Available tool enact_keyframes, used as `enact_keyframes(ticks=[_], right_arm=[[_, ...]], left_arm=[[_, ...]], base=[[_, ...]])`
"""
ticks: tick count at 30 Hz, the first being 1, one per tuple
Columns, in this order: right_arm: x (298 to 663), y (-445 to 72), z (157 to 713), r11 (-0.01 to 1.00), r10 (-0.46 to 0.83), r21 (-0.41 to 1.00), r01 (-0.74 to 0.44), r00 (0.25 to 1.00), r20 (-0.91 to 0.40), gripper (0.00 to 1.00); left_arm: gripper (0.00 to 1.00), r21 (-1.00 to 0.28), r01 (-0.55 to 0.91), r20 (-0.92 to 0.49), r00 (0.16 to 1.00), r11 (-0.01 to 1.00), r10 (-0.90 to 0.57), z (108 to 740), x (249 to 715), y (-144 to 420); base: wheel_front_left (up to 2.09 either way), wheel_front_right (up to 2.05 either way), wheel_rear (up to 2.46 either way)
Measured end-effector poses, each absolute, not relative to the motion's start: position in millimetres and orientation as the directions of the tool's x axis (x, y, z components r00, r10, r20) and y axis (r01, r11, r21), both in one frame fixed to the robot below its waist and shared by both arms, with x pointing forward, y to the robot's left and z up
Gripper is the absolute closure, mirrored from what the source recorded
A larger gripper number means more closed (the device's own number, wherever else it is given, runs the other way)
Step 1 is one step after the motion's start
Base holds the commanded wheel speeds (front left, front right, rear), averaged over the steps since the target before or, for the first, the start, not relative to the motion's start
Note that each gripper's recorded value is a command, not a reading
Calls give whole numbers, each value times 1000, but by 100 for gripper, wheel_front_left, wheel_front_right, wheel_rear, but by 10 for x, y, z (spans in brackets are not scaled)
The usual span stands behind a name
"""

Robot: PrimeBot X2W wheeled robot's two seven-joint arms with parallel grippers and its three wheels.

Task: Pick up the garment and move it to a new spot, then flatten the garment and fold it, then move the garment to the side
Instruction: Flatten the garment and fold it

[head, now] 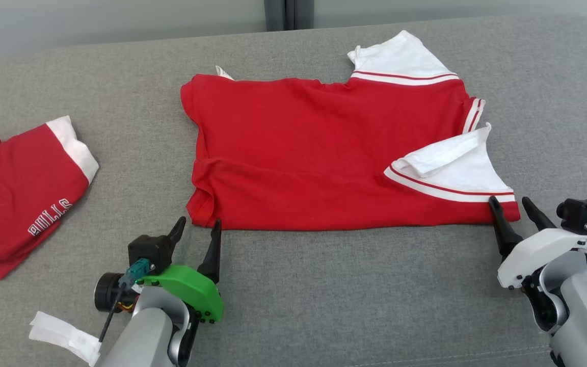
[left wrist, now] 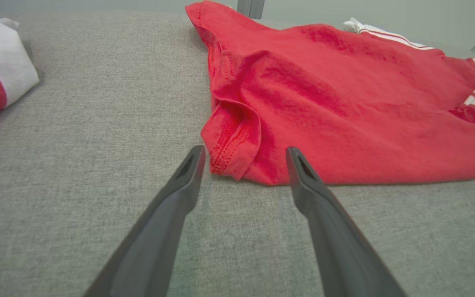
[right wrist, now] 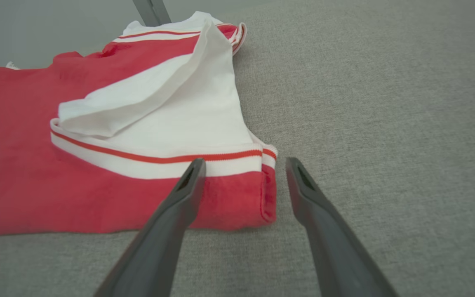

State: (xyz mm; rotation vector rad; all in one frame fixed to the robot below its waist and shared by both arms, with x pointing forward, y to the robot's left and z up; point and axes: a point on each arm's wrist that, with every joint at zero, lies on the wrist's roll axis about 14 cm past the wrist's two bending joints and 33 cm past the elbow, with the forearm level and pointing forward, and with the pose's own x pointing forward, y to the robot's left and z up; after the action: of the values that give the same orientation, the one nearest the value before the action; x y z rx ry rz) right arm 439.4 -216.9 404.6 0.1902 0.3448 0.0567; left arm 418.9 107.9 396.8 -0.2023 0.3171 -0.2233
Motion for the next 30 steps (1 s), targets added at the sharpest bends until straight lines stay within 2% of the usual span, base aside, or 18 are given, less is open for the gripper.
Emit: enact_keyframes(ticks=[14,15,16,17,18,19,30], right_arm=[[4385,-2149,3793,984,84,176,-15,916,-393,0],[4392,-2153,3783,985,82,174,-13,915,-395,0],[4401,-2145,3779,984,82,175,-13,915,-395,0],[4400,-2133,3762,984,84,175,-14,913,-400,0],[4402,-2120,3752,984,86,177,-15,911,-403,53],[4405,-2110,3753,983,86,183,-13,913,-399,99],[4402,-2016,3877,970,87,242,-4,938,-336,100]], left_arm=[[0,-95,207,-369,901,974,-227,3724,4310,1181],[3,-96,207,-376,898,974,-228,3702,4311,1180],[52,-99,209,-378,896,973,-231,3694,4324,1177],[78,-104,211,-376,896,972,-235,3699,4346,1167],[100,-115,209,-373,897,971,-237,3707,4360,1160],[100,-132,200,-371,898,971,-236,3709,4368,1153],[100,-221,125,-301,935,967,-190,3899,4220,1293]], base=[[0,0,0],[0,0,0],[0,0,0],[0,0,0],[0,0,0],[0,0,0],[0,0,0]])
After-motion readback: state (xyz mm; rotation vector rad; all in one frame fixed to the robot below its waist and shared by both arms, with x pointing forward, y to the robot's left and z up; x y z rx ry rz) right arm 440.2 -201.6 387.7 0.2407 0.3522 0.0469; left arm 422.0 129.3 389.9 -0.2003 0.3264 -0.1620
